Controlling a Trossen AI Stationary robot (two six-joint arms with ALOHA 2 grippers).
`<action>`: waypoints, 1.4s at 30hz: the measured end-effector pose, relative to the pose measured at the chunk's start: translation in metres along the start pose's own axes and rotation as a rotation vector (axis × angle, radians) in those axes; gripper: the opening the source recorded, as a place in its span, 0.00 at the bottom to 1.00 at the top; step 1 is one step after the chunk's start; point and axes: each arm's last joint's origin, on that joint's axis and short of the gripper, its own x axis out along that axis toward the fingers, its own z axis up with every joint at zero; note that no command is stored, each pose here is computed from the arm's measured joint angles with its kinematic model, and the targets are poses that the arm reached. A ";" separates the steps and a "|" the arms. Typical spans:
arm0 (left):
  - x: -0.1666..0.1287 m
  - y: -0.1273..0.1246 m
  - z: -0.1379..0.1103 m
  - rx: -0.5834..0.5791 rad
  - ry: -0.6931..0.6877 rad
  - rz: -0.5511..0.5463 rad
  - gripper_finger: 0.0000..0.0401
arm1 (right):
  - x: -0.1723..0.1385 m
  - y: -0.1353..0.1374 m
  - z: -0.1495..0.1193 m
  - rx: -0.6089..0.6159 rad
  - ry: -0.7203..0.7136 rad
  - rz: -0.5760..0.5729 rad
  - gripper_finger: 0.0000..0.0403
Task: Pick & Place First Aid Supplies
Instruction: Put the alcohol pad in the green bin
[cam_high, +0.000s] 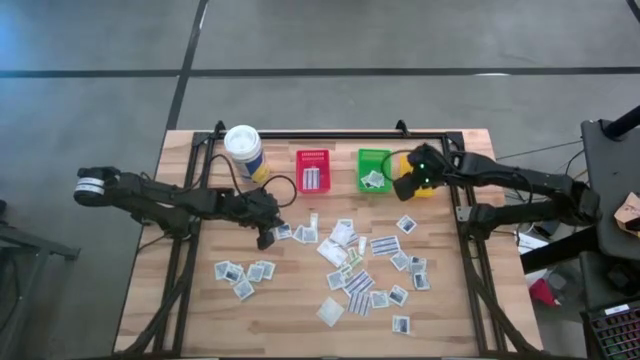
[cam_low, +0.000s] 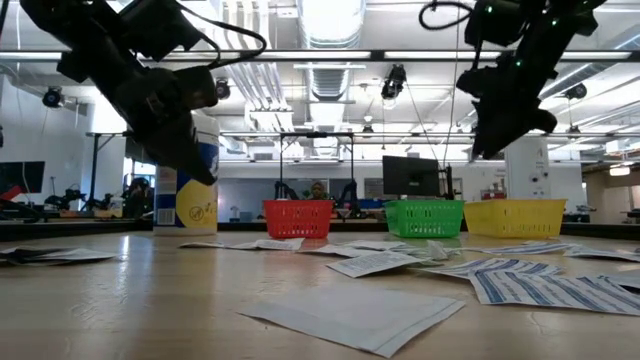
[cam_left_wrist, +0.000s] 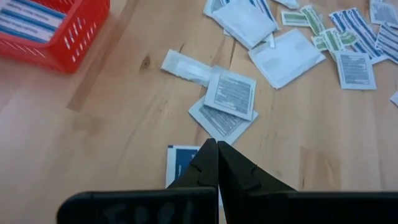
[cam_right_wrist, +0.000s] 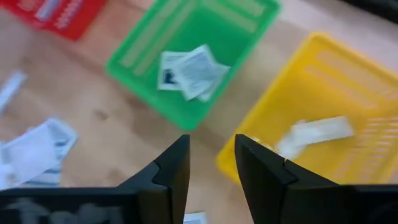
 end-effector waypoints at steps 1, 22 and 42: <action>0.000 0.000 0.000 -0.007 0.003 -0.007 0.00 | -0.001 0.005 -0.002 -0.005 -0.003 0.018 0.29; 0.009 -0.014 -0.037 -0.044 0.004 -0.075 0.00 | 0.017 0.113 -0.027 -0.153 -0.297 0.510 0.19; 0.037 -0.015 -0.058 -0.011 0.011 0.016 0.00 | 0.088 0.193 -0.009 -0.286 -0.263 0.490 0.26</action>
